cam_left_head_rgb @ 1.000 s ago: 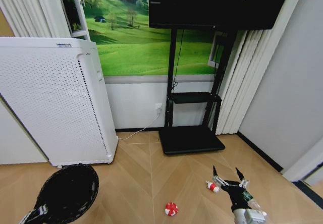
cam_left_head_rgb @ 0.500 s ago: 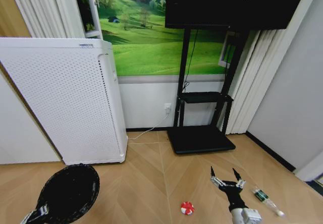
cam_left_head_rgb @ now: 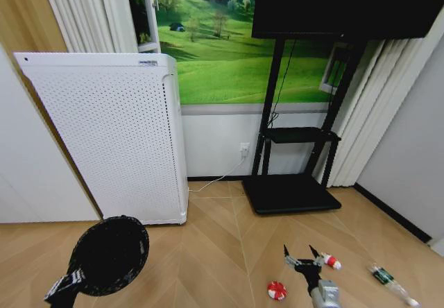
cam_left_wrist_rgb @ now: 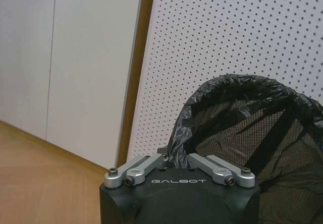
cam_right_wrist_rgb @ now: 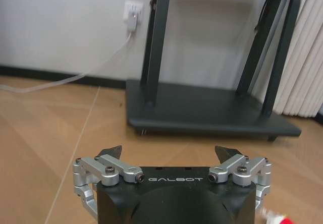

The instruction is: Pick up the trash bin and place the garbage on the floor into it.

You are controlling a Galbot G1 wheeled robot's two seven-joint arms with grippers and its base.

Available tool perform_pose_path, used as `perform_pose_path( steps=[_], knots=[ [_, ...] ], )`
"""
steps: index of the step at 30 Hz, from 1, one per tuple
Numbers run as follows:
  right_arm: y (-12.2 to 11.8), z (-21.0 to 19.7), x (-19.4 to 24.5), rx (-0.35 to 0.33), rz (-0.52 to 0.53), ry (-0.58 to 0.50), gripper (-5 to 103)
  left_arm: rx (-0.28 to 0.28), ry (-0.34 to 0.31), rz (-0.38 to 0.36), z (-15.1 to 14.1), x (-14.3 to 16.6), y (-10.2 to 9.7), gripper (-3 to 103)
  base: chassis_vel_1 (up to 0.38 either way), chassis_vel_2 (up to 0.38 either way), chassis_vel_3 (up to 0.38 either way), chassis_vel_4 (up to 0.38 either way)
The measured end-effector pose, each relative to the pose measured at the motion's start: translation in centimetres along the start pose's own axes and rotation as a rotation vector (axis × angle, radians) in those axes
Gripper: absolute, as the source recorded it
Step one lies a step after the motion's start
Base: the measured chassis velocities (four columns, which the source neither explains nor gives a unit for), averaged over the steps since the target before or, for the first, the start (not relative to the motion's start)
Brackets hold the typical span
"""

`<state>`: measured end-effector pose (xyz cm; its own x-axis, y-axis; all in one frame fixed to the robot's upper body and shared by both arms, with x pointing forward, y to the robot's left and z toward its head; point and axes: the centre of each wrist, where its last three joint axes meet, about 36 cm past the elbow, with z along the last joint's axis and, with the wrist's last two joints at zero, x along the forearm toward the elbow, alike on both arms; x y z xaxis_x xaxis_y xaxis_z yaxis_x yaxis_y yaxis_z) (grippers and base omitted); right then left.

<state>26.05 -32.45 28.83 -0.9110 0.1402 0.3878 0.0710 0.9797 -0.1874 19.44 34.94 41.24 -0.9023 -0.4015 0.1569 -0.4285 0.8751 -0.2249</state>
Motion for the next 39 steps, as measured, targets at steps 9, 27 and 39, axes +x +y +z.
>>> perform_pose_path(
  steps=[9, 27, 39],
  knots=[
    [2.2, 6.4, -1.3, 0.043, -0.059, 0.162, 100, 0.167, 0.072, -0.032, -0.2, -2.4, -2.2, 4, 0.0, 0.0, 0.0, 0.0],
    [4.5, 10.9, -4.5, 0.076, -0.092, 0.28, 100, 0.15, 0.11, -0.042, 0.7, -1.8, -1.6, 4, 0.0, 0.0, 0.0, 0.0],
    [4.8, 13.4, -4.8, 0.106, -0.085, 0.352, 100, 0.141, 0.109, -0.04, 0.4, -1.3, -1.6, 4, 0.0, 0.0, 0.0, 0.0]
  ],
)
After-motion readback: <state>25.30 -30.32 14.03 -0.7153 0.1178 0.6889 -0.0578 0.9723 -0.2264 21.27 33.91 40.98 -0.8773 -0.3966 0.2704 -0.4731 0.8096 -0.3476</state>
